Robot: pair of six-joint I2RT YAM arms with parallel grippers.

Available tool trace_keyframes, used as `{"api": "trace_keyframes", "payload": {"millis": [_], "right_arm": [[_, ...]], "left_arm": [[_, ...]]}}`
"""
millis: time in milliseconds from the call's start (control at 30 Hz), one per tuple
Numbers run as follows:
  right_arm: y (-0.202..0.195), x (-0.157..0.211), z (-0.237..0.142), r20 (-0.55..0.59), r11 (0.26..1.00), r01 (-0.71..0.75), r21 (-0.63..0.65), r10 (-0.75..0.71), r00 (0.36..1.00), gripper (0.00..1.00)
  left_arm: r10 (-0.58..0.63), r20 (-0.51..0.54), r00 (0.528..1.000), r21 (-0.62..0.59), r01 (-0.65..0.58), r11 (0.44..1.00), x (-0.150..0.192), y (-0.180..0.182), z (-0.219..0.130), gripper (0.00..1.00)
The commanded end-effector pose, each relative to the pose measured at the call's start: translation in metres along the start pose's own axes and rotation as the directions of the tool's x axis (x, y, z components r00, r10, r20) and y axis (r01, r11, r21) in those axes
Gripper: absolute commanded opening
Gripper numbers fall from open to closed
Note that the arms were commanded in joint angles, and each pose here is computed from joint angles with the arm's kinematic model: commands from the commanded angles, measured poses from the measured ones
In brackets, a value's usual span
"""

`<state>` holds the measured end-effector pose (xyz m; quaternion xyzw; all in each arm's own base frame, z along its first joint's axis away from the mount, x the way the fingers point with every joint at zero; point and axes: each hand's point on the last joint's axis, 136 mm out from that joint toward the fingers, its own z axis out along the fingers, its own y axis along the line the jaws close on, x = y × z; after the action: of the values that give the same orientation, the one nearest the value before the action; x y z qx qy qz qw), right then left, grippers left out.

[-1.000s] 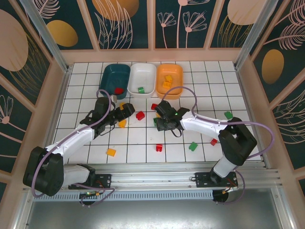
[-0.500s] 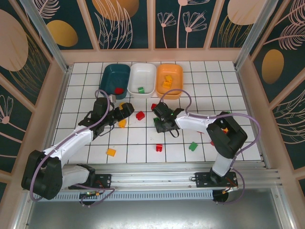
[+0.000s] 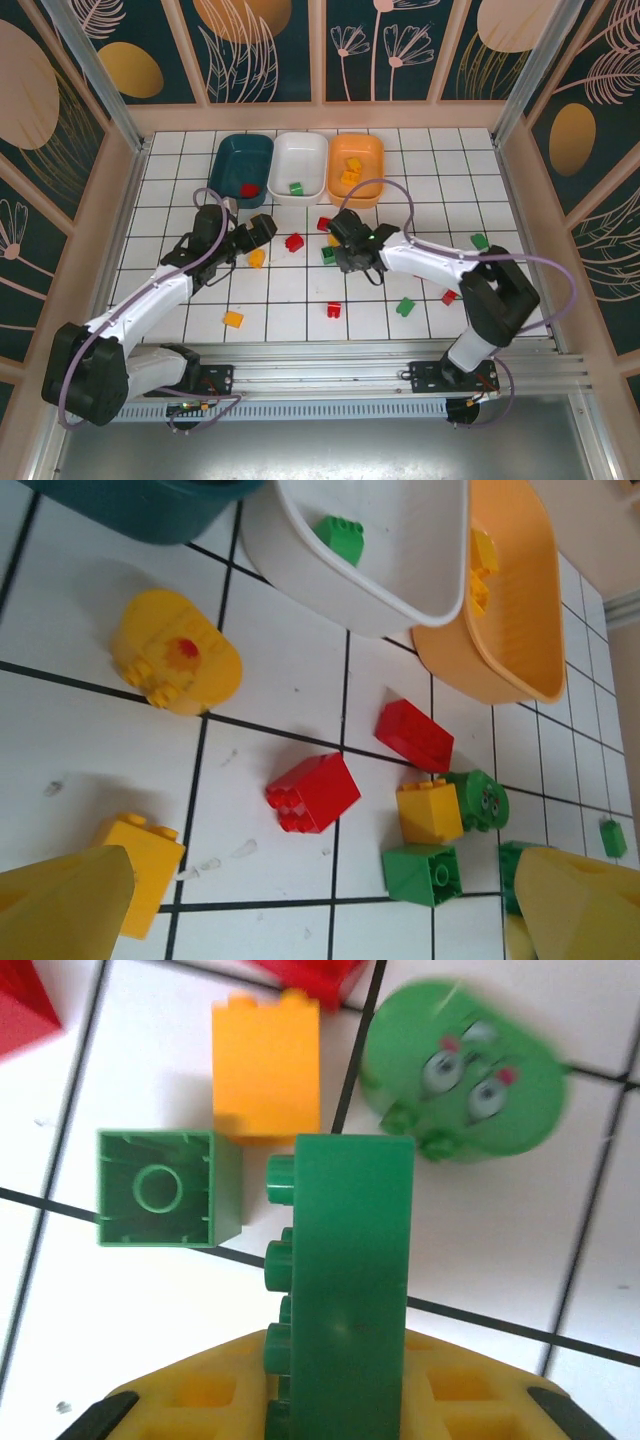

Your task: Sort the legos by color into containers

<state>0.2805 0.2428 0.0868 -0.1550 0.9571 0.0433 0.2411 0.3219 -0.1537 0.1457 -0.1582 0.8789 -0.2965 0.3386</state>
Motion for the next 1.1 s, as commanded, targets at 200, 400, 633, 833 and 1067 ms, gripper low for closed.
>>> {"api": "trace_keyframes", "payload": {"millis": [200,400,633,833,1067], "right_arm": [[0.023,-0.142,-0.022,0.283,1.000,-0.015,-0.027,0.022,0.959,0.27],[0.042,-0.208,0.035,0.293,0.998,-0.026,-0.063,0.044,0.955,0.28],[0.045,-0.238,0.085,0.275,0.995,-0.074,-0.066,0.089,0.957,0.35],[0.060,-0.261,0.064,0.315,0.993,-0.055,-0.102,0.085,0.945,0.57],[0.051,-0.258,0.009,0.373,0.997,-0.034,-0.071,0.058,0.926,0.59]], "left_arm": [[-0.179,0.205,0.962,-0.180,0.216,0.960,-0.046,0.057,-0.036,0.98],[-0.207,0.202,0.957,-0.275,0.258,0.926,-0.037,0.084,-0.056,0.99],[-0.216,0.098,0.971,-0.223,0.233,0.946,-0.009,0.081,-0.052,0.98],[-0.208,0.096,0.973,-0.148,0.221,0.964,-0.012,0.067,-0.055,0.99],[-0.181,0.045,0.982,-0.024,0.182,0.983,-0.012,0.041,-0.050,0.98]]}}
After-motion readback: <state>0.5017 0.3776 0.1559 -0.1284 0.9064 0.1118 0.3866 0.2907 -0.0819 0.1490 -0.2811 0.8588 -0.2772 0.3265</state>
